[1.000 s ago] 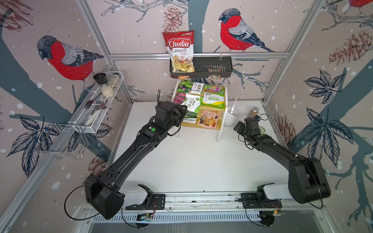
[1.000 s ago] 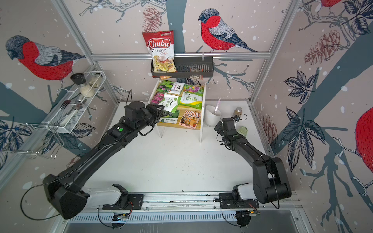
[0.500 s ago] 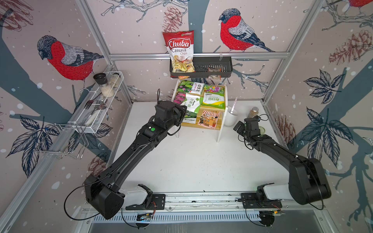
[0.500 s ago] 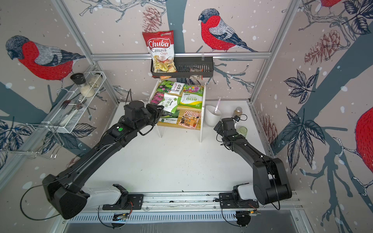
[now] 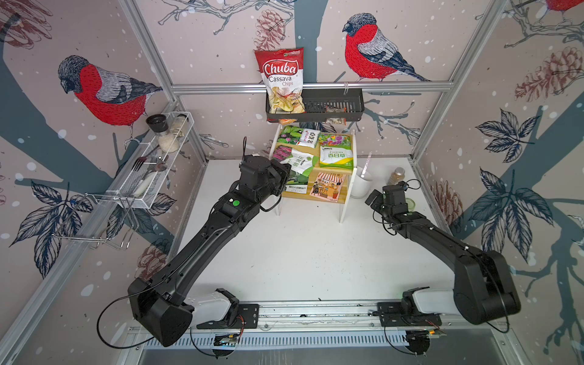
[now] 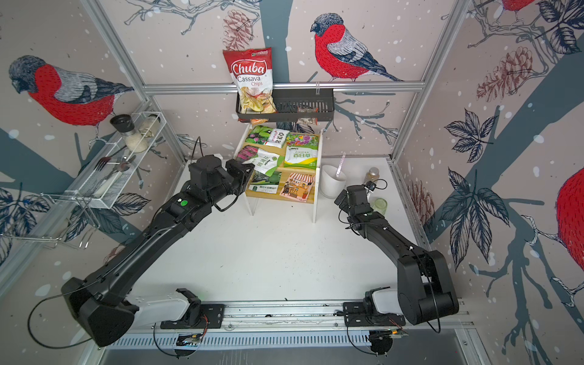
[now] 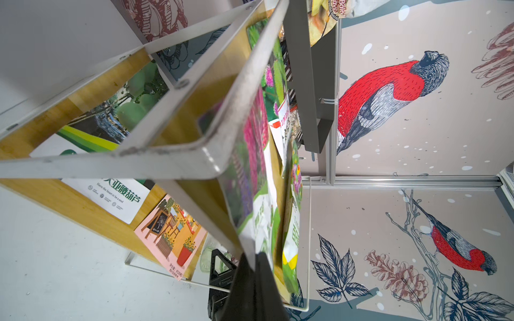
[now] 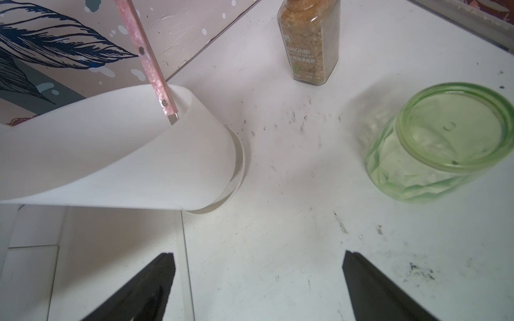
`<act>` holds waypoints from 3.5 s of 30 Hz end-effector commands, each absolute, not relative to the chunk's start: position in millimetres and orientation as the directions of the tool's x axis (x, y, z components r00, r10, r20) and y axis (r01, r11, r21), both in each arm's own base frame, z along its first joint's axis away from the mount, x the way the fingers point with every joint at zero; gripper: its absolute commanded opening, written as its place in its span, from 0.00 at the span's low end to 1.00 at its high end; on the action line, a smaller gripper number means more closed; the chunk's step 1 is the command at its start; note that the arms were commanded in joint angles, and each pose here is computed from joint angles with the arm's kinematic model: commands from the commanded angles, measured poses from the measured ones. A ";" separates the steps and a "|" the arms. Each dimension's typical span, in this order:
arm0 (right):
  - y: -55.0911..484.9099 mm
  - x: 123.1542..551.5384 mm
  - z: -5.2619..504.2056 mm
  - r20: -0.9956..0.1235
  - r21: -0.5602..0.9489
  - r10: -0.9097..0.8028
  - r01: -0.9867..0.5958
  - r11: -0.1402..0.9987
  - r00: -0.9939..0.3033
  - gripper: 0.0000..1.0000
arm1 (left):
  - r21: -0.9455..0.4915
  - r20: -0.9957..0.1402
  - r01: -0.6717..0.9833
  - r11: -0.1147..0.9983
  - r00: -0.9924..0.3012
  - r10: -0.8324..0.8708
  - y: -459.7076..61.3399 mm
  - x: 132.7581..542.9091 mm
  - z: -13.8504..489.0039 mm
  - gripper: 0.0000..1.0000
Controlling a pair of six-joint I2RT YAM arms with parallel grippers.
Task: Take the seed bag off the shelf
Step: Pick up the seed packet from the shelf, then place the seed packet at the center of the board, then adjust the shelf at the center of the board, then adjust the seed packet at the center of the board.
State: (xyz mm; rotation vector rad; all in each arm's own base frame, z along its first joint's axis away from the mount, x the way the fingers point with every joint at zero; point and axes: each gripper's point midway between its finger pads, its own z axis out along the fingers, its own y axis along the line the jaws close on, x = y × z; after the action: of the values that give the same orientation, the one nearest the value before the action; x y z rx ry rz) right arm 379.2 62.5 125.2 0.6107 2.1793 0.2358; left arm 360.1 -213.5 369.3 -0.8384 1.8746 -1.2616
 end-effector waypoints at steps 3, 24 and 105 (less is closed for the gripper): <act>67.7 379.9 131.3 -0.688 0.378 0.503 0.333 0.864 -0.523 1.00 | -0.951 -0.259 -0.014 0.308 -0.508 -0.822 -209.5 357.3 409.2 0.00; 87.4 379.2 130.1 -0.690 0.360 0.470 0.303 0.883 -0.551 1.00 | -0.969 -0.240 -0.004 0.246 -0.194 -0.951 -103.1 321.1 435.2 0.00; 132.3 360.9 79.4 -0.603 0.254 0.333 0.221 0.941 -0.725 1.00 | 0.026 -0.363 0.054 0.998 -0.930 0.060 -113.2 276.4 72.2 0.90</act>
State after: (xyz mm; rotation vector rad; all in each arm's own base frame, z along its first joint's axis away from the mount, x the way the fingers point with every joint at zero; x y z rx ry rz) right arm 358.5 127.9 77.4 0.4124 2.4058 0.2028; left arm 260.8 -112.0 71.4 0.1433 2.8519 0.0273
